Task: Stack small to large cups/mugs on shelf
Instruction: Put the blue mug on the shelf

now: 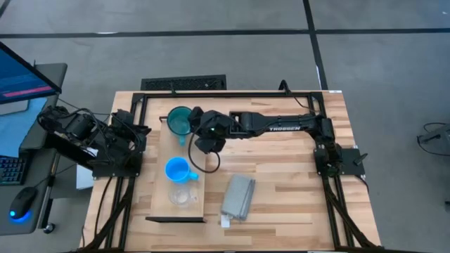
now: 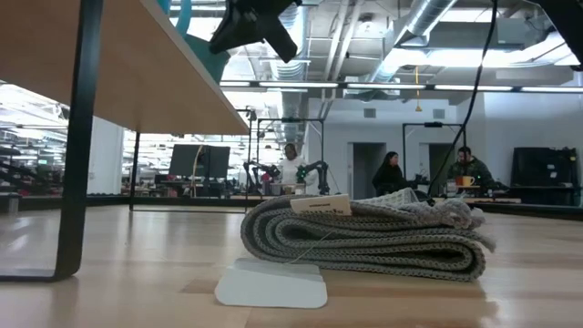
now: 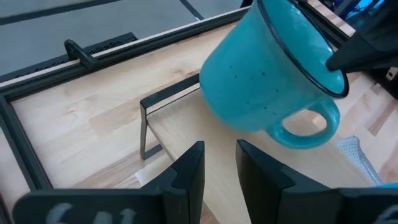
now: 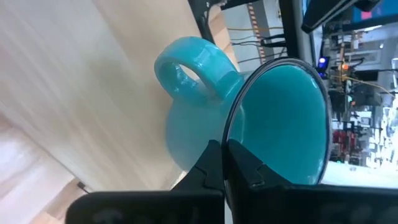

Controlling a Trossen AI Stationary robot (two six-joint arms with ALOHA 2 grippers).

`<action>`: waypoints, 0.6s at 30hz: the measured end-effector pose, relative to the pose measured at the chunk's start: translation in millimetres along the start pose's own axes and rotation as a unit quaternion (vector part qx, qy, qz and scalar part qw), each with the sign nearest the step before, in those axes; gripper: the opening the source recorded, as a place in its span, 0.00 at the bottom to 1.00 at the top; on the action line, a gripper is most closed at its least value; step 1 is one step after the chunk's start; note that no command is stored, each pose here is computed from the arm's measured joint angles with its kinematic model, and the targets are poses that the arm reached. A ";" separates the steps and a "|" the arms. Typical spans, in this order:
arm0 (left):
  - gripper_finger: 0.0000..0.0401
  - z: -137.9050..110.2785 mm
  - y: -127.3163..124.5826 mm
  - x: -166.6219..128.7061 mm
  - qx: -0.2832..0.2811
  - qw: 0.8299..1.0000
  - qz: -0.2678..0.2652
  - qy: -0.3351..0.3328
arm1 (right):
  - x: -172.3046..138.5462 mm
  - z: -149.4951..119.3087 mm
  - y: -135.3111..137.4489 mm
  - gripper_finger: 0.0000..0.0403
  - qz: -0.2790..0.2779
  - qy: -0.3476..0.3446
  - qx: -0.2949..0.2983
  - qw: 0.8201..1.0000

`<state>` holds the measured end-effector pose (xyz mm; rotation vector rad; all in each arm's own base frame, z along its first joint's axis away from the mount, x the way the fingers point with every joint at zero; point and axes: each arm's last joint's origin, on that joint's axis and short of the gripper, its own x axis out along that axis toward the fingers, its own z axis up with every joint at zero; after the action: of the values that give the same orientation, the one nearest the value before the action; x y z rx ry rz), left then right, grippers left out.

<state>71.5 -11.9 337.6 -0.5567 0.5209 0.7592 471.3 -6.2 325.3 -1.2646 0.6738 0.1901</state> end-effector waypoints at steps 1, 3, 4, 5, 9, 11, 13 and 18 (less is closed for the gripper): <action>0.21 0.0 0.0 0.0 0.002 1.000 0.000 0.000 | -0.4 1.8 0.6 0.03 0.001 -0.003 0.002 1.000; 0.21 0.0 0.0 0.0 0.003 1.000 0.000 0.000 | -0.8 3.6 1.5 0.03 0.003 -0.006 0.002 1.000; 0.21 0.0 0.0 0.0 0.003 1.000 0.000 0.000 | -1.2 5.1 2.2 0.03 0.004 -0.007 0.001 1.000; 0.21 0.0 0.0 0.0 0.003 1.000 0.000 0.000 | -1.6 6.3 3.1 0.03 0.006 -0.006 0.000 1.000; 0.21 -0.1 -0.1 0.0 0.003 1.000 -0.001 0.002 | -3.3 10.8 7.7 0.03 0.014 0.011 -0.011 1.000; 0.21 -0.4 -0.2 0.0 0.003 1.000 -0.002 0.007 | -4.0 12.0 9.9 0.03 0.022 0.014 -0.013 1.000; 0.21 -0.5 -0.2 0.0 0.005 1.000 -0.003 0.008 | -4.8 14.2 12.3 0.03 0.030 0.014 -0.011 0.999; 0.21 -0.2 -0.9 0.0 0.006 1.000 -0.006 0.007 | -8.1 22.2 16.4 0.03 0.036 0.011 -0.011 0.999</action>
<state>72.1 -12.6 337.7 -0.5544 0.5344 0.7414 464.9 21.3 319.6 -1.2660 0.7388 0.2443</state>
